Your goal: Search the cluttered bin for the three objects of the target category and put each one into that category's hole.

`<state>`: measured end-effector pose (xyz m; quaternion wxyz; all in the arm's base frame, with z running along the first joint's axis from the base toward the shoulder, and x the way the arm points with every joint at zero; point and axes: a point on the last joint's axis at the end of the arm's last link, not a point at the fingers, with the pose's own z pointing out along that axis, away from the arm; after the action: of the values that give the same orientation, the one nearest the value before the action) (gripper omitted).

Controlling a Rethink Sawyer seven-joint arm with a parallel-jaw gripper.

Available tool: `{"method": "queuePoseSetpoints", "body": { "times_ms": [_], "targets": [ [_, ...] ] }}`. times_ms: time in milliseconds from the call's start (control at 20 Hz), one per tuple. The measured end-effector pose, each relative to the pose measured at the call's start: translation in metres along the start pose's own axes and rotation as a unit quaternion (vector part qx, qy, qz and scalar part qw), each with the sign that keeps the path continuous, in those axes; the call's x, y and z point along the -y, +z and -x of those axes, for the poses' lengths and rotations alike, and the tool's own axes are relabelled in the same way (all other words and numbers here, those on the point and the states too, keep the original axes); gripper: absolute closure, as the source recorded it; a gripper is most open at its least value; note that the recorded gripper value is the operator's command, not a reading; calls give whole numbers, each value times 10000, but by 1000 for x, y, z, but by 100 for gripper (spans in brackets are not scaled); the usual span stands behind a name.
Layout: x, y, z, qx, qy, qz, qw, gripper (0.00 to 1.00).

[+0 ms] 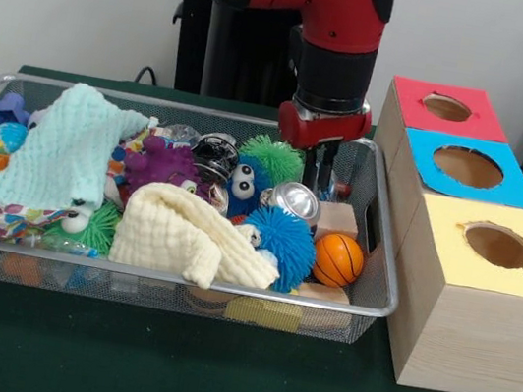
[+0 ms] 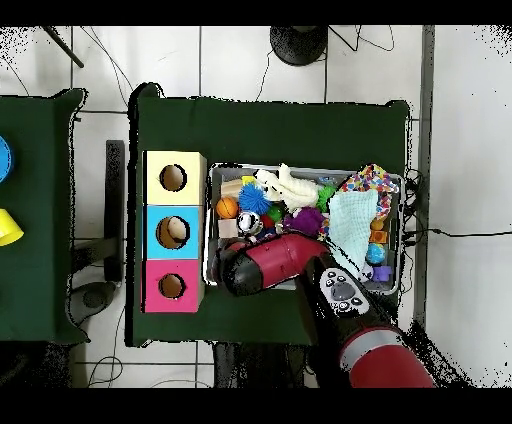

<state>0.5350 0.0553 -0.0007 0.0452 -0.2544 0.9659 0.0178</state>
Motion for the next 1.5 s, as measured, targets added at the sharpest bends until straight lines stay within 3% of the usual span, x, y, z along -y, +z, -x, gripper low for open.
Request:
{"method": "queuePoseSetpoints", "body": {
  "times_ms": [300, 950, 1500],
  "targets": [
    [5, -18, 1, -41, 48, -94, 9999, 100],
    [19, -72, 20, -20, 392, -297, 9988, 100],
    [6, -122, 38, -109, 729, -282, 9969, 100]
  ]
}}
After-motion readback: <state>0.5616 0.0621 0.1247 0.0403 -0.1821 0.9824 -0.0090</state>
